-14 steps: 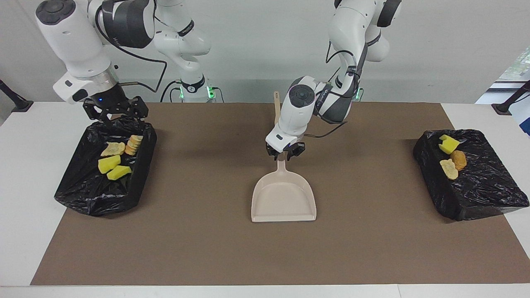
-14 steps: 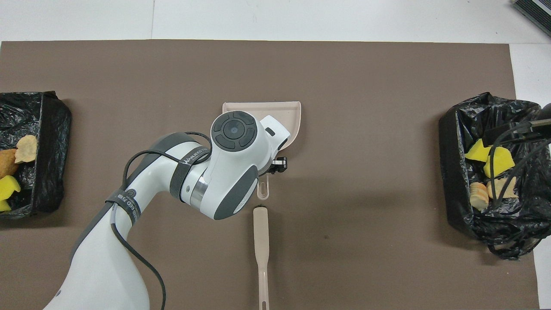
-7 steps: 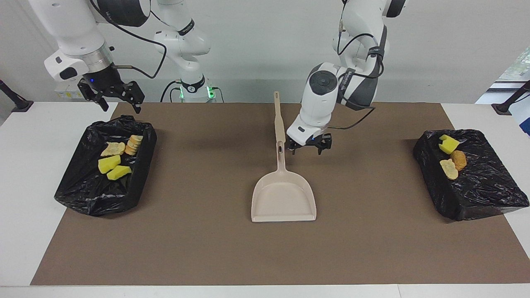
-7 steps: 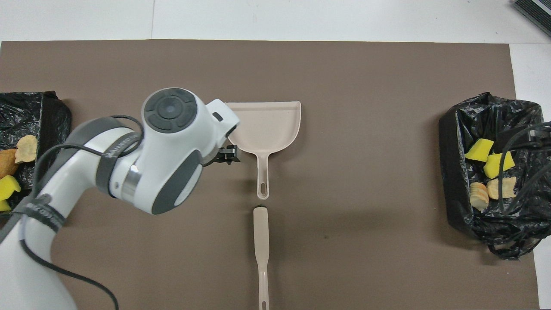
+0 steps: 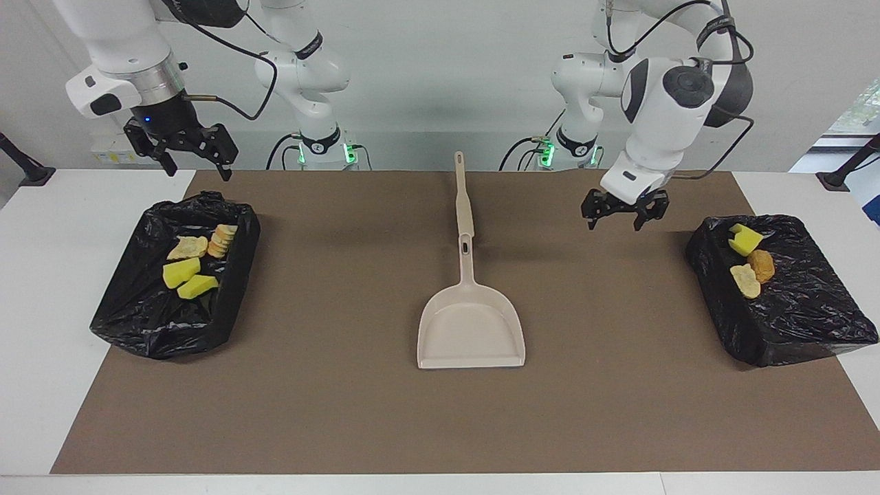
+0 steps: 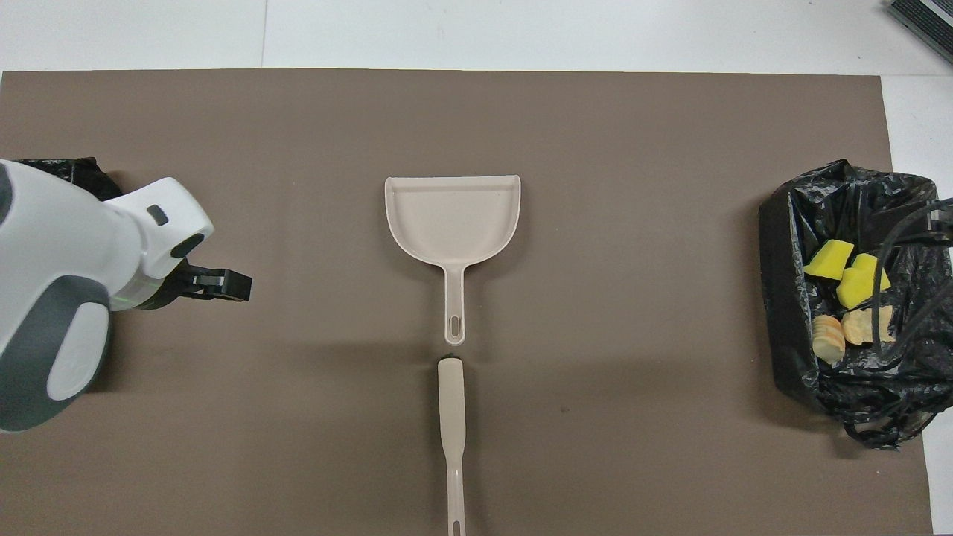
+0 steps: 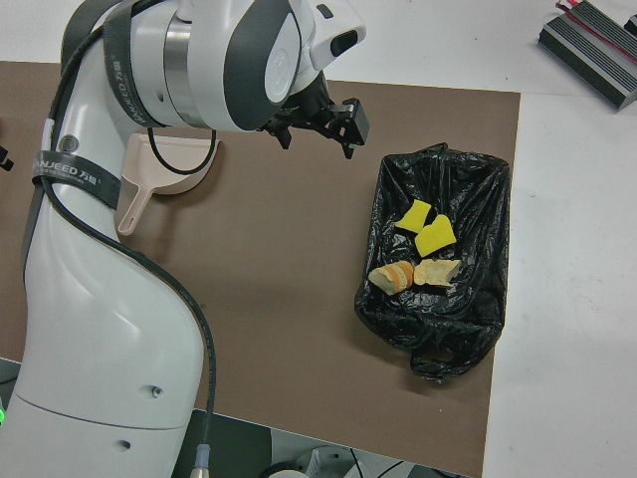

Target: Sweep and dump trash in bin

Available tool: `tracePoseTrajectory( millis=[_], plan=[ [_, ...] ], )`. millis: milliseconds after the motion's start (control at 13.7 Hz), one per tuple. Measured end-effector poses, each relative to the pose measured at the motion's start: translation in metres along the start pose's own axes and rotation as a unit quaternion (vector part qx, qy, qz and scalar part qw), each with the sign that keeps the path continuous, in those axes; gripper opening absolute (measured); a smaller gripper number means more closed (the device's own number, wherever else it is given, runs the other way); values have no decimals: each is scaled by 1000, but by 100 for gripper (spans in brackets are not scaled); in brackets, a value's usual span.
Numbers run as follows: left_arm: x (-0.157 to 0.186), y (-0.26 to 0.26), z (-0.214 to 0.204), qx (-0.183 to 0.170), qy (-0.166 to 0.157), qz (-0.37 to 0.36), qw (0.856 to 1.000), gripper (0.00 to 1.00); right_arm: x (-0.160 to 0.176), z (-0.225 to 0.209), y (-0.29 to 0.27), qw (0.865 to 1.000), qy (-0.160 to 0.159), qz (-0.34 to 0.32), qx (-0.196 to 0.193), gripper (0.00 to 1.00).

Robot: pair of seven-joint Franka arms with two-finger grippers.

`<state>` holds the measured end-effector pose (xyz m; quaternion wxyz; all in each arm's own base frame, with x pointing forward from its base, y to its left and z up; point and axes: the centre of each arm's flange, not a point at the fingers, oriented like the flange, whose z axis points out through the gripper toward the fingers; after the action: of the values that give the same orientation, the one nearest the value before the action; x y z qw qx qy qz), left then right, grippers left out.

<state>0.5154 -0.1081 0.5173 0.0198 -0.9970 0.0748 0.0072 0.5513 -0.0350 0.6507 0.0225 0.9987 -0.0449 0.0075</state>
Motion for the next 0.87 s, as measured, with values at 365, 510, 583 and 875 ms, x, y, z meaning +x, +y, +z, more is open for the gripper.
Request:
tracePoseTrajectory(
  millis=[365, 510, 583, 875],
  plan=[
    [-17, -41, -77, 1, 0, 31, 1000, 100, 3, -3, -10, 1000, 14, 10, 6, 100],
    [-22, -53, -115, 1, 4, 33, 999, 100, 5, -1, -14, 1000, 20, 13, 18, 100],
    [-22, -55, -127, 1, 4, 33, 999, 100, 5, 1, -15, 1000, 19, 12, 20, 100],
    [-3, -57, -139, -10, -10, 33, 999, 100, 4, 4, -35, 1000, 15, -5, 22, 100]
  ],
)
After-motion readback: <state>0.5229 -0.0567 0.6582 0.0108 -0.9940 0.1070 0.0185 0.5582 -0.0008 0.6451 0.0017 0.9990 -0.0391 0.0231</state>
